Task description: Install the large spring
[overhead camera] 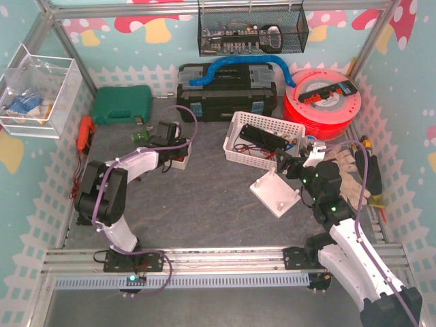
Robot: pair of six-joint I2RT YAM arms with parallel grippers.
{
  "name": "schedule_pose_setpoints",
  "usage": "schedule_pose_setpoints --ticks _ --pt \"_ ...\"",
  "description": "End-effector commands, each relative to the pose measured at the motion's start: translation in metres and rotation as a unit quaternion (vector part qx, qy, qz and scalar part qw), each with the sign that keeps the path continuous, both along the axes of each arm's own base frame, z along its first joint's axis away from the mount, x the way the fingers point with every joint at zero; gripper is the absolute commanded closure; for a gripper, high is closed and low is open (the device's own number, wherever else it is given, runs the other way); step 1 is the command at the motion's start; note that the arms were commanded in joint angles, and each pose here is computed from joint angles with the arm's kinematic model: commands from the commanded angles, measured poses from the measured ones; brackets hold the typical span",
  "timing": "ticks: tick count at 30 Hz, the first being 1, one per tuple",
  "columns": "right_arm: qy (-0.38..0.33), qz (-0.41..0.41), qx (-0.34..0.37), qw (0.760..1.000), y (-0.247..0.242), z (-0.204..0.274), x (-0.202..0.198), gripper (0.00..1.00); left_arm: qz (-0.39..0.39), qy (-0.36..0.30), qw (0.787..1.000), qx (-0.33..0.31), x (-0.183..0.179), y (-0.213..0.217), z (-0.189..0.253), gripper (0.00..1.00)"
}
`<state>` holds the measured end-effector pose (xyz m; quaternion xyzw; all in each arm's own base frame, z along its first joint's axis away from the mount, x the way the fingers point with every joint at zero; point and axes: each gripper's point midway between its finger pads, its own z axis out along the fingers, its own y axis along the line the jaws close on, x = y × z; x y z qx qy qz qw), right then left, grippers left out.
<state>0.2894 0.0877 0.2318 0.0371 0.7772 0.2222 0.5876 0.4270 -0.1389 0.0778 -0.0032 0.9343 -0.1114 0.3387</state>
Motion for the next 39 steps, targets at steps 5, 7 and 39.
schedule_pose_setpoints --ticks 5,7,39 --pt "-0.001 0.0 -0.008 1.0 0.0 -0.003 0.0 0.01 -0.009 -0.006 1.0 0.015 0.013 -0.004 -0.009 0.48" --pt "-0.001 -0.001 -0.009 1.0 0.0 -0.004 0.0 0.01 -0.005 -0.002 1.0 0.02 0.014 -0.003 -0.014 0.49" --pt "0.048 0.089 0.043 0.994 0.041 -0.018 0.013 0.04 0.009 -0.135 0.991 -0.012 -0.008 -0.002 0.108 1.0"
